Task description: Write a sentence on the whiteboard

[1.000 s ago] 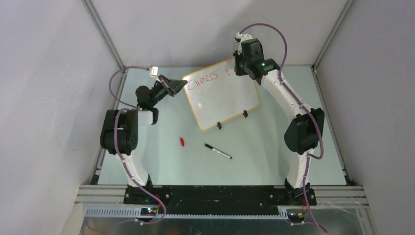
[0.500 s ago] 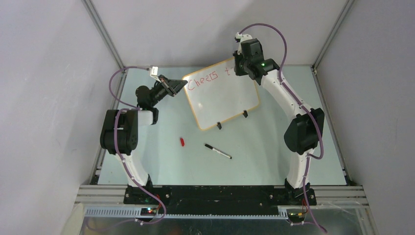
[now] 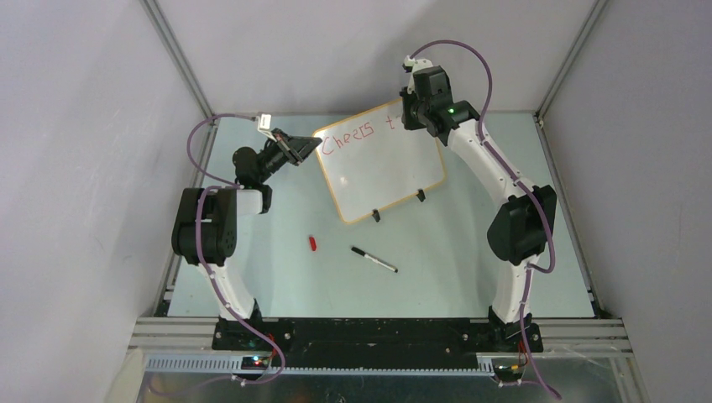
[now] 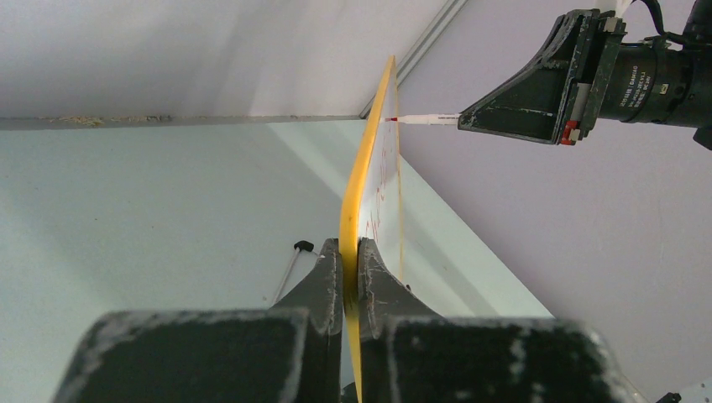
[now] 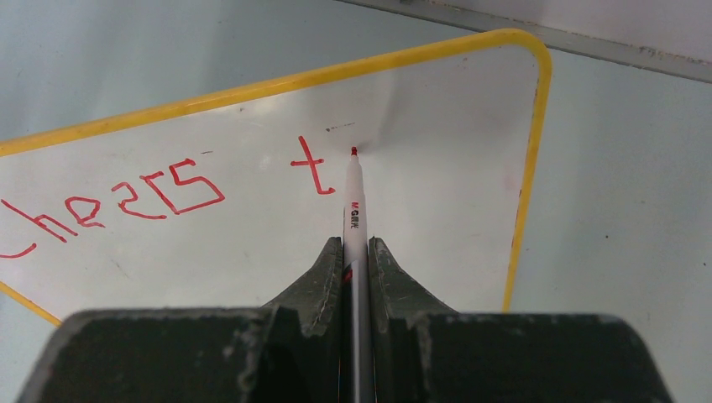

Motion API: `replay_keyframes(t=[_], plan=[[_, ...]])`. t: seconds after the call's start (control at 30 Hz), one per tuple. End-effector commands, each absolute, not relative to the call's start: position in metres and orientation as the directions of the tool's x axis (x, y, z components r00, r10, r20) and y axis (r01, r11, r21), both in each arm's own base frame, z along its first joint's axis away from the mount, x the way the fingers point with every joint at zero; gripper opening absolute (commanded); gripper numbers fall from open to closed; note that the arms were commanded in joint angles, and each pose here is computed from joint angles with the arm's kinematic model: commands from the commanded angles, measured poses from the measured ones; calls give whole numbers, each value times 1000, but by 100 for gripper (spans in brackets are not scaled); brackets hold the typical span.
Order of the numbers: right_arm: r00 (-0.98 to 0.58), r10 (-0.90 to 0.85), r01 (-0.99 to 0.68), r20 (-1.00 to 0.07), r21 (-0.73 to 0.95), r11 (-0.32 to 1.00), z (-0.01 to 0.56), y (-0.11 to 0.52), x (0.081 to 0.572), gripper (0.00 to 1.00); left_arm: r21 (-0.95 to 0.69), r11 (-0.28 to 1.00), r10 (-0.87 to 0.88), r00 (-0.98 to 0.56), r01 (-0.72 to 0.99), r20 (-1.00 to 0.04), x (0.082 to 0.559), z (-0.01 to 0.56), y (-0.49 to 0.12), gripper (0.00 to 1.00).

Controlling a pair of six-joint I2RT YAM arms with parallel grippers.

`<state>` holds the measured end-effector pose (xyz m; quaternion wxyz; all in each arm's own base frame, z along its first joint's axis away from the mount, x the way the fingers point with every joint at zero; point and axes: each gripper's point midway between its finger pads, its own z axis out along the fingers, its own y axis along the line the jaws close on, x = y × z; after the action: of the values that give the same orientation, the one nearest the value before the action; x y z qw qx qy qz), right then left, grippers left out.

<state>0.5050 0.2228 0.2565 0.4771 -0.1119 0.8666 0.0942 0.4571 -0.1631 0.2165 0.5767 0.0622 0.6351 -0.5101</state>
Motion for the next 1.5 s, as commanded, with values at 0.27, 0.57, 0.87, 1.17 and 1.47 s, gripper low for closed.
replay_keyframes(t=[0.27, 0.57, 0.87, 1.17, 1.47], plan=[[-492, -97, -328, -865, 81, 941, 273, 239, 501, 0, -465, 485, -436, -256, 741, -863, 447, 224, -168, 0], [-491, -101, -317, -865, 70, 946, 273, 237, 502, 0, -465, 485, -436, -257, 741, -863, 447, 223, -168, 0], [-508, -97, -299, -856, 69, 952, 266, 228, 499, 0, -465, 485, -436, -256, 741, -863, 447, 224, -168, 0], [-522, -93, -290, -848, 74, 954, 258, 221, 490, 0, -465, 484, -436, -256, 741, -862, 447, 224, -169, 0], [-521, -84, -278, -849, 76, 957, 257, 217, 492, 0, -465, 486, -436, -256, 740, -863, 447, 223, -168, 0]])
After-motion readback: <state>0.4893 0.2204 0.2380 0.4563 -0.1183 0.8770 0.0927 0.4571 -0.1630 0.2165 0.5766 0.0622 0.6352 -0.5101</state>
